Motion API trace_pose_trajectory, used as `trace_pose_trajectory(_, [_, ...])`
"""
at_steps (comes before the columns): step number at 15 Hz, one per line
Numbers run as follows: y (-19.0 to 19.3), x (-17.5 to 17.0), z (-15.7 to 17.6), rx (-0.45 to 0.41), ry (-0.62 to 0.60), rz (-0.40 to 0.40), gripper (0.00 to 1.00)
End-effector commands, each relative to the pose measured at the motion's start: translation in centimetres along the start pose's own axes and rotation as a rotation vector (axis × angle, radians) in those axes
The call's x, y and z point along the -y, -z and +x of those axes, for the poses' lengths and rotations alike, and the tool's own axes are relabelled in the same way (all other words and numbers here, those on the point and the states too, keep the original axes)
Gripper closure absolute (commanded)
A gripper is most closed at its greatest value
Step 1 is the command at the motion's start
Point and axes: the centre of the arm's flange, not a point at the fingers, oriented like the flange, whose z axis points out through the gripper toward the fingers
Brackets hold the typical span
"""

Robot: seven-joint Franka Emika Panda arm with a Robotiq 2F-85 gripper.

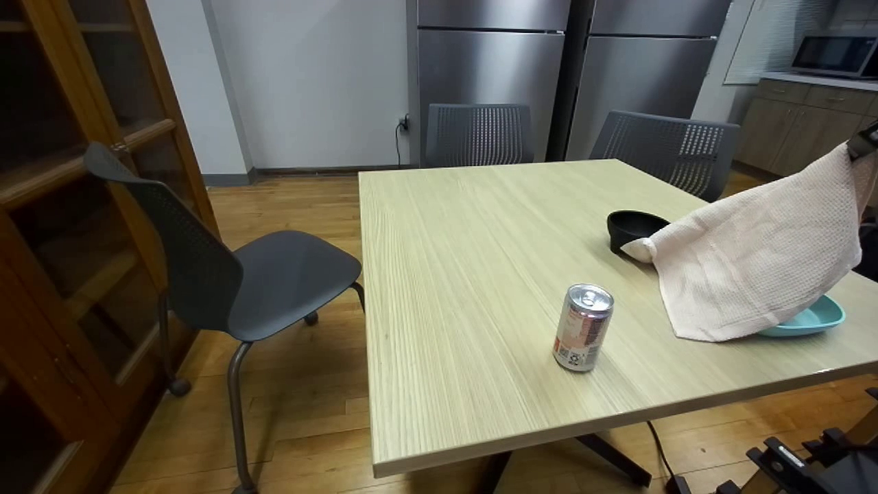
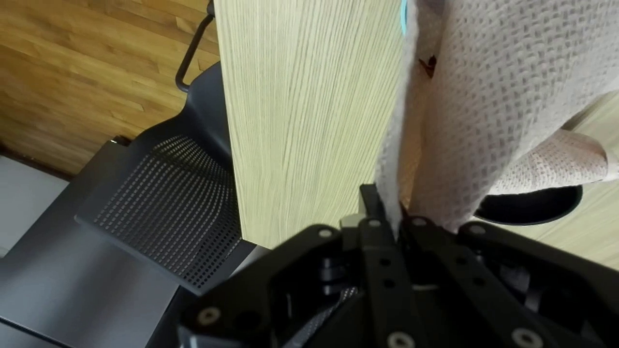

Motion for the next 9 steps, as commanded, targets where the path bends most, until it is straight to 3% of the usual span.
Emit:
trace_pose_trajectory(1, [0.0, -0.6, 0.4, 0.025, -0.055, -0.028, 0.99])
trace_pose_trajectory(9, [-2.5, -1.2, 0.1, 0.096, -0.129, -0.022, 0.99])
